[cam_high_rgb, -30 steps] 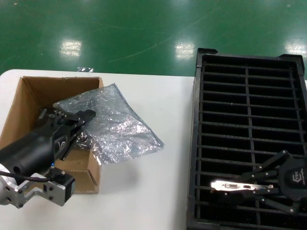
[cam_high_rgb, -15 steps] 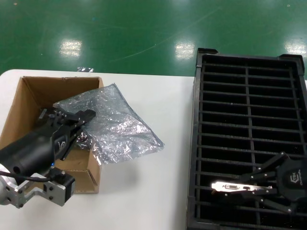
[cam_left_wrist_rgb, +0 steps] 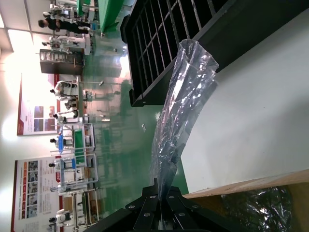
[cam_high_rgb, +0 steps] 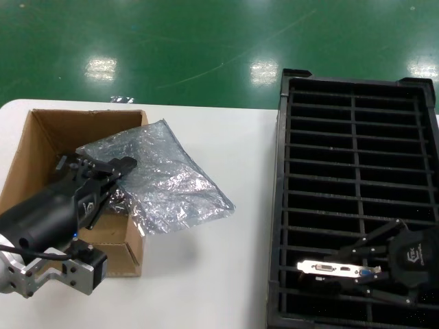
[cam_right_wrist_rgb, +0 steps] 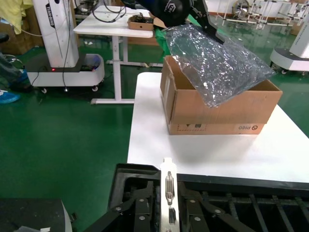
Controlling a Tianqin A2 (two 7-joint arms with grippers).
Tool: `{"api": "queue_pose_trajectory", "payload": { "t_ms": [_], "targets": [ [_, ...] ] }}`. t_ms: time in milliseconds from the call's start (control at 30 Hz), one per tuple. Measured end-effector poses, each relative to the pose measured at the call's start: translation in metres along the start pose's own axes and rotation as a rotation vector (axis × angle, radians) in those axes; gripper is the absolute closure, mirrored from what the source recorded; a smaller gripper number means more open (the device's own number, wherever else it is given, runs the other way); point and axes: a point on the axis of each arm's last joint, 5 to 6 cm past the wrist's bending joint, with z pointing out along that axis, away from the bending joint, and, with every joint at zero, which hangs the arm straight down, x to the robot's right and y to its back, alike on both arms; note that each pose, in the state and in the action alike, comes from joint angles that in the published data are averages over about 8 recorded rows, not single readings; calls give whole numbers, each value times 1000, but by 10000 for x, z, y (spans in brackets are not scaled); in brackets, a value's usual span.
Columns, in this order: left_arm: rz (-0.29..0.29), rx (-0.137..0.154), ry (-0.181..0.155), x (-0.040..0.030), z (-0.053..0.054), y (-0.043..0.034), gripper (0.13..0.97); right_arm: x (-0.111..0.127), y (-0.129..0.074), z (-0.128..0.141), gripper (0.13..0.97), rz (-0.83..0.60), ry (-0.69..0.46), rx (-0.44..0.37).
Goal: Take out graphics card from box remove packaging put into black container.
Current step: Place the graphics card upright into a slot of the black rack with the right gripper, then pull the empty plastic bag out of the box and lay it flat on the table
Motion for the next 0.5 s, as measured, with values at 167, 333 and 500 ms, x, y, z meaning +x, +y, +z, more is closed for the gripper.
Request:
{"api": "queue_pose_trajectory", "payload": {
  "t_ms": [167, 333, 500],
  "targets": [
    [0, 0, 0, 0, 0, 0, 959, 5, 6, 16, 814, 0, -3, 3],
    [0, 0, 0, 0, 0, 0, 959, -14, -27, -10, 792, -8, 0, 6],
    [0, 0, 0, 0, 0, 0, 959, -62, -80, -62, 714, -24, 16, 9]
  ]
}}
